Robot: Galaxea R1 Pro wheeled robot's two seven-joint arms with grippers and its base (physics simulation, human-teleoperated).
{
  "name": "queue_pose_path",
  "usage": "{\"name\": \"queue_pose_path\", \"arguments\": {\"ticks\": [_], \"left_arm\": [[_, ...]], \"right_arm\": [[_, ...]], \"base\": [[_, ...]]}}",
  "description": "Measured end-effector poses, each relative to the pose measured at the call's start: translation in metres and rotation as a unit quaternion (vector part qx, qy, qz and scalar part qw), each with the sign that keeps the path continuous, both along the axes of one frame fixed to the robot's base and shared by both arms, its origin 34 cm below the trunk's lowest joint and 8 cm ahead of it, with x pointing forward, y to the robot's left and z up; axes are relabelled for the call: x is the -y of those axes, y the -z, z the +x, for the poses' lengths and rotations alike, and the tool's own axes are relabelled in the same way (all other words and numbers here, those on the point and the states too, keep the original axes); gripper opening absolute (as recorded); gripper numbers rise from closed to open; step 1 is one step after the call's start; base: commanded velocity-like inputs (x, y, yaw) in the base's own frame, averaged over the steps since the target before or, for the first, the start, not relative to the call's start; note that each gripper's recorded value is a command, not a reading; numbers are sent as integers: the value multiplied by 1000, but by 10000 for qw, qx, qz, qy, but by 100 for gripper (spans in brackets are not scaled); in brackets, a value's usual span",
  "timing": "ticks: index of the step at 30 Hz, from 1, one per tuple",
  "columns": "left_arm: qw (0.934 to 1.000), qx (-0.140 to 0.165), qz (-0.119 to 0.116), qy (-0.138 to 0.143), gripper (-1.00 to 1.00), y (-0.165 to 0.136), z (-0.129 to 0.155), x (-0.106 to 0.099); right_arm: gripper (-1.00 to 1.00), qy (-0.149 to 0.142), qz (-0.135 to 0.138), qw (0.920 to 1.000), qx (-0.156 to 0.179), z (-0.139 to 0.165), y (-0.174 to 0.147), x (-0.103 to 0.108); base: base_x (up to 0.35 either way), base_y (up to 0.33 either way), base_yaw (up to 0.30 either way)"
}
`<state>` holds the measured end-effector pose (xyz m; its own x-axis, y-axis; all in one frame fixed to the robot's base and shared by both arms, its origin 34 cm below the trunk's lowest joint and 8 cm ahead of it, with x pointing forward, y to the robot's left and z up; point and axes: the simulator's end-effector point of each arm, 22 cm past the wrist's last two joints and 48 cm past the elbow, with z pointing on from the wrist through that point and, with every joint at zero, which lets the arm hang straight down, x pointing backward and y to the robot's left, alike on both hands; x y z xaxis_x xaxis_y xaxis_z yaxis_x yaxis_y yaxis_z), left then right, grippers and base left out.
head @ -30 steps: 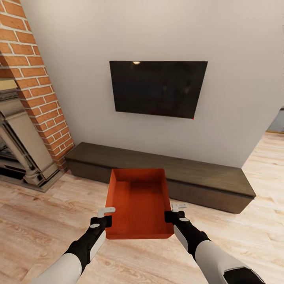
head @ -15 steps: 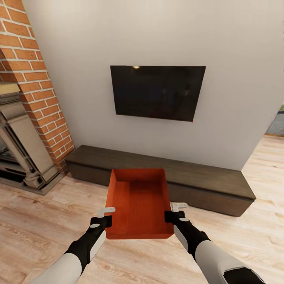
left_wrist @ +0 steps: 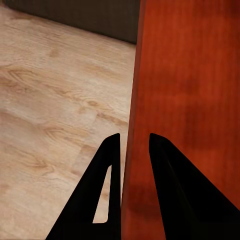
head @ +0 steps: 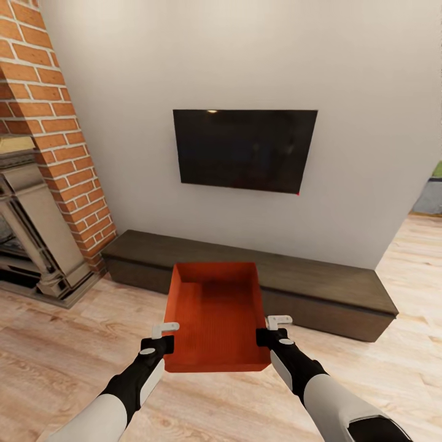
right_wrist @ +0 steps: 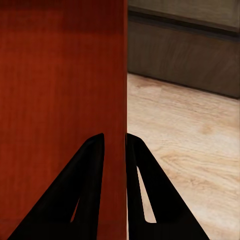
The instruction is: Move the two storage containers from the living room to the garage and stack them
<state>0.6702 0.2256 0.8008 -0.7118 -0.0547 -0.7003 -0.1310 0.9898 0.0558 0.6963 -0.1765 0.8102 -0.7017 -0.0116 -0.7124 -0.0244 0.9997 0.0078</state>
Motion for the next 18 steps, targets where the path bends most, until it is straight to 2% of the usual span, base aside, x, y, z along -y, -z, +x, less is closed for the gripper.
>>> {"name": "queue_pose_path", "arguments": {"ticks": [18], "left_arm": [[9999, 155, -2, -2, -100, -17, 6, 0]], "right_arm": [[-100, -1, 1, 9999, 154, 6, -18, 0]], "base": [[0, 0, 0]]}}
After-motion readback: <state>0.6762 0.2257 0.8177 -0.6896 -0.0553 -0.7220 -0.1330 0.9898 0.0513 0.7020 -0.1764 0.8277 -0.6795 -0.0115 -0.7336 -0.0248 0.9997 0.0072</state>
